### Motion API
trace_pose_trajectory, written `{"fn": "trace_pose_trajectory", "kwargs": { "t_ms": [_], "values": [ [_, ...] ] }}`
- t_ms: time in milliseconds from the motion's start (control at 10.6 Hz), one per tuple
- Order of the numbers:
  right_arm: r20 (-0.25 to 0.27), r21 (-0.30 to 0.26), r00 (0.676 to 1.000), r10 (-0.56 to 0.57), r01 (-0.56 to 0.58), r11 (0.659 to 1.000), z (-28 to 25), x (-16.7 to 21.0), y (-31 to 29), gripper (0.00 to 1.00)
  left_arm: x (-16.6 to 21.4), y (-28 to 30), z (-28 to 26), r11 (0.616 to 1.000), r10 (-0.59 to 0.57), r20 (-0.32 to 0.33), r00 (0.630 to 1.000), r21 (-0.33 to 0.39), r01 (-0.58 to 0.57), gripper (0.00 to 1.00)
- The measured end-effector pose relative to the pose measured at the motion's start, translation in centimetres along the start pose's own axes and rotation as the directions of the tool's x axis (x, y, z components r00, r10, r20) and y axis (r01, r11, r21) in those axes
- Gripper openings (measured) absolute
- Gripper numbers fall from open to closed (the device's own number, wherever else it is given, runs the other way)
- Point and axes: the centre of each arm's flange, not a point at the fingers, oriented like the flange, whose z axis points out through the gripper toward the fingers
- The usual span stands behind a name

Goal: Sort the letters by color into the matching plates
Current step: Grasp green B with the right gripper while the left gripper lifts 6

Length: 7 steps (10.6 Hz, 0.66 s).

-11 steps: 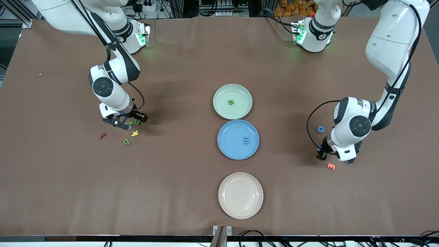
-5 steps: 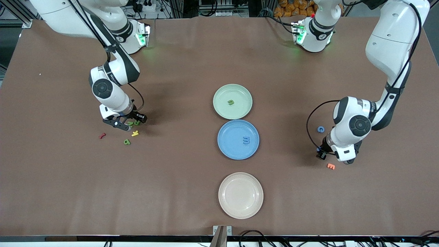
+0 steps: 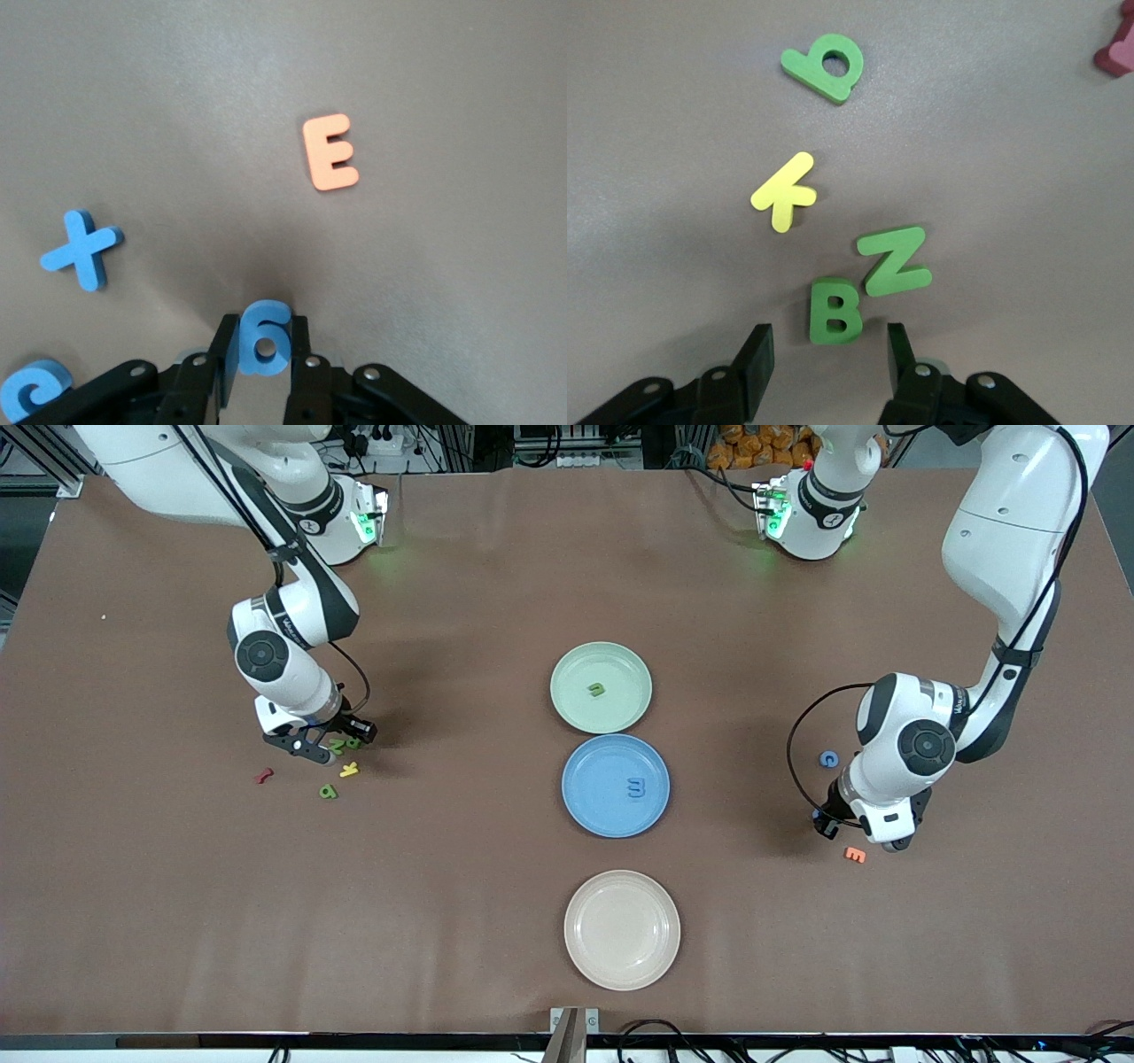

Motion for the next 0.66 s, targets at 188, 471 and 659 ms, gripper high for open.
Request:
{"fn": "trace_pose_trajectory", "kwargs": {
  "t_ms": [188,471,659],
  "values": [
    [-0.007,0.01,1.0,0.0,0.0,1.0,0.1,0.1,-0.1,0.58,-0.9,0.8,-0.7,1.0,0.015,0.004,1.0,-0.017,-0.015,0.27],
    [-0.005,0.014,1.0,0.002,-0.002,1.0,0.5,0.1,0.0,0.57,-3.2,2.2,-1.9,0.998,0.051,0.016,0.999,-0.045,-0.05,0.27],
    [-0.002,0.014,1.0,0.002,-0.002,1.0,0.7,0.1,0.0,0.56,-5.5,3.3,-2.6,0.995,0.074,0.032,0.997,-0.065,-0.072,0.27]
  ]
}}
